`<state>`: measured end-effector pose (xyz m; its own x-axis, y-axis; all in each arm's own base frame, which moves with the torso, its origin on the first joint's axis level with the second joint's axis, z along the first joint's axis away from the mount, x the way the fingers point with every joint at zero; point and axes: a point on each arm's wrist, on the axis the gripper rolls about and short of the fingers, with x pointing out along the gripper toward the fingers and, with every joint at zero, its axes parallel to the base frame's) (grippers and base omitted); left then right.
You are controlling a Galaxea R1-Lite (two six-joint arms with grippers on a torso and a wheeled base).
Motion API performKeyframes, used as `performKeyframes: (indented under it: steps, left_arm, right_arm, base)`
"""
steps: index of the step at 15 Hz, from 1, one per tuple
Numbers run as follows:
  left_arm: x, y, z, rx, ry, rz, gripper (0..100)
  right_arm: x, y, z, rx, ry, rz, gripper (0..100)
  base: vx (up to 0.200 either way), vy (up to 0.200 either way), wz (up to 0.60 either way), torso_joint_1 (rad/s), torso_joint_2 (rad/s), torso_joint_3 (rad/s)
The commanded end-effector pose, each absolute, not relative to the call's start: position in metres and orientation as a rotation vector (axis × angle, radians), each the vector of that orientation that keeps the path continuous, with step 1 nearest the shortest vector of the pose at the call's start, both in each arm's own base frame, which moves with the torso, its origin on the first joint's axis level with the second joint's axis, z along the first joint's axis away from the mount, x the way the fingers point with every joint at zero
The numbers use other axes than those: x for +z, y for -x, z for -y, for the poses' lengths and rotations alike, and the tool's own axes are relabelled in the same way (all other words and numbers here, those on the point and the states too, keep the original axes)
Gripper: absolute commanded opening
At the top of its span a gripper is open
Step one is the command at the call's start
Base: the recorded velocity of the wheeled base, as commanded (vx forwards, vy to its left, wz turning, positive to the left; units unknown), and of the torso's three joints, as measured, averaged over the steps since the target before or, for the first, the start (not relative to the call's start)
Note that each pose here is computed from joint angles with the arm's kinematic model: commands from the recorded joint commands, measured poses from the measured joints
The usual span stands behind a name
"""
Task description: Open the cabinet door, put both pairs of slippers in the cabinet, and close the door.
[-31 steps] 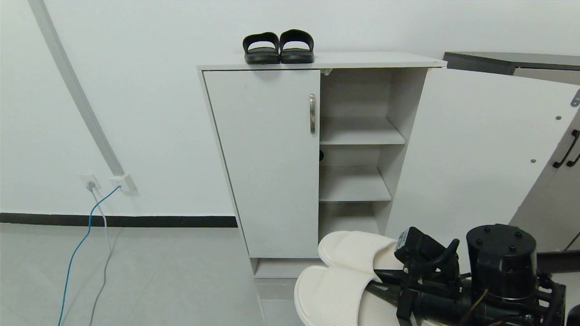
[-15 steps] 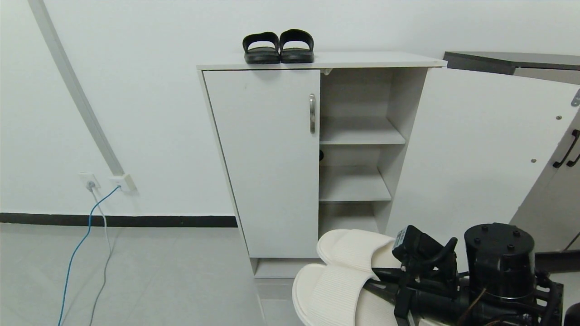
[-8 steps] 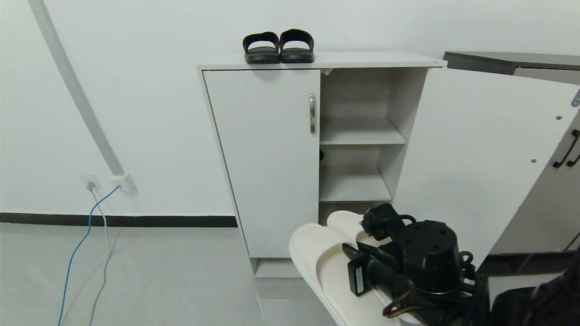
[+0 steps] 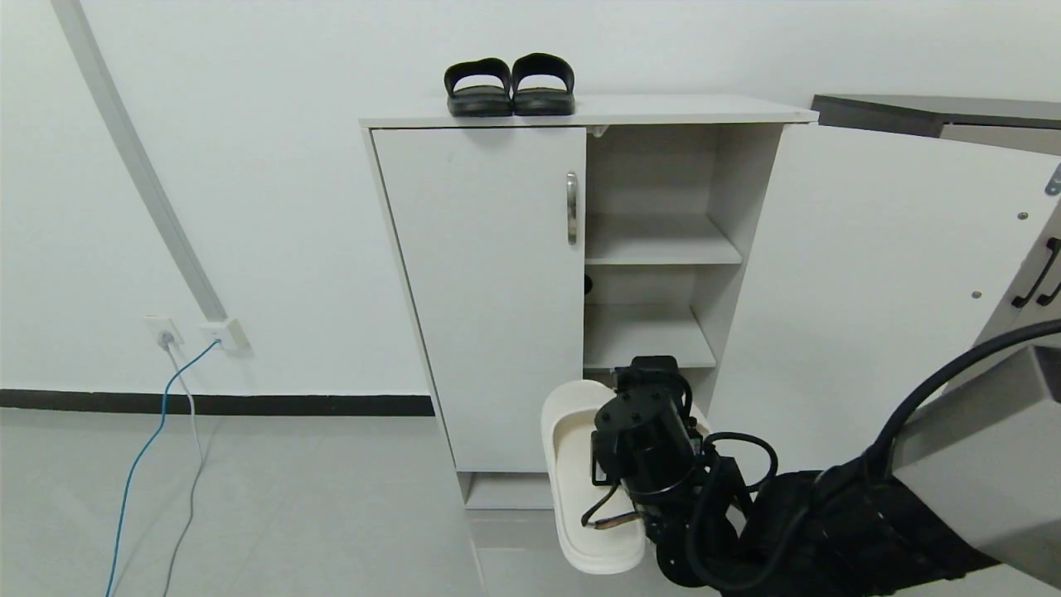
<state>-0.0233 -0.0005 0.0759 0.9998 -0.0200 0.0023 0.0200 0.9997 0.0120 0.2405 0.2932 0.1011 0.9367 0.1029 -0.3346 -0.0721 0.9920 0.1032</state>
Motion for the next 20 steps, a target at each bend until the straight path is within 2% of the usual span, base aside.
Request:
performKeyframes:
  steps: [1,5,10,15,20]
  left_arm:
    - [0.076,0.023,0.001,-0.02,-0.012,-0.001,0]
    - [0.076,0.023,0.001,-0.02,-0.011,0.0,0]
    - [0.076,0.023,0.001,-0.02,-0.011,0.0,0]
    - [0.076,0.023,0.001,-0.02,-0.011,0.0,0]
    - [0.076,0.023,0.001,-0.02,-0.011,-0.001,0]
  right_arm:
    - [0.093,-0.25,-0.298,0.069,-0.084,-0.352,0]
    - [0.083,-0.257,-0.294,0.044,-0.069,-0.367,0]
    - [0.074,-0.273,-0.297,0.03,-0.036,-0.357,0]
    - [0.057,-0.291,-0.302,0.095,-0.029,-0.245,0]
    - [0.043,-0.292,-0.3,0.102,-0.013,-0.266,0]
  base:
    - [0.0,-0.2,0.0,0.002,0.0,0.002]
    - [0.0,-0.2,0.0,0.005,0.0,0.004]
    - [0.0,0.0,0.0,0.0,0.0,0.0]
    - [0.0,0.0,0.0,0.0,0.0,0.0]
    - [0.0,0.0,0.0,0.0,0.0,0.0]
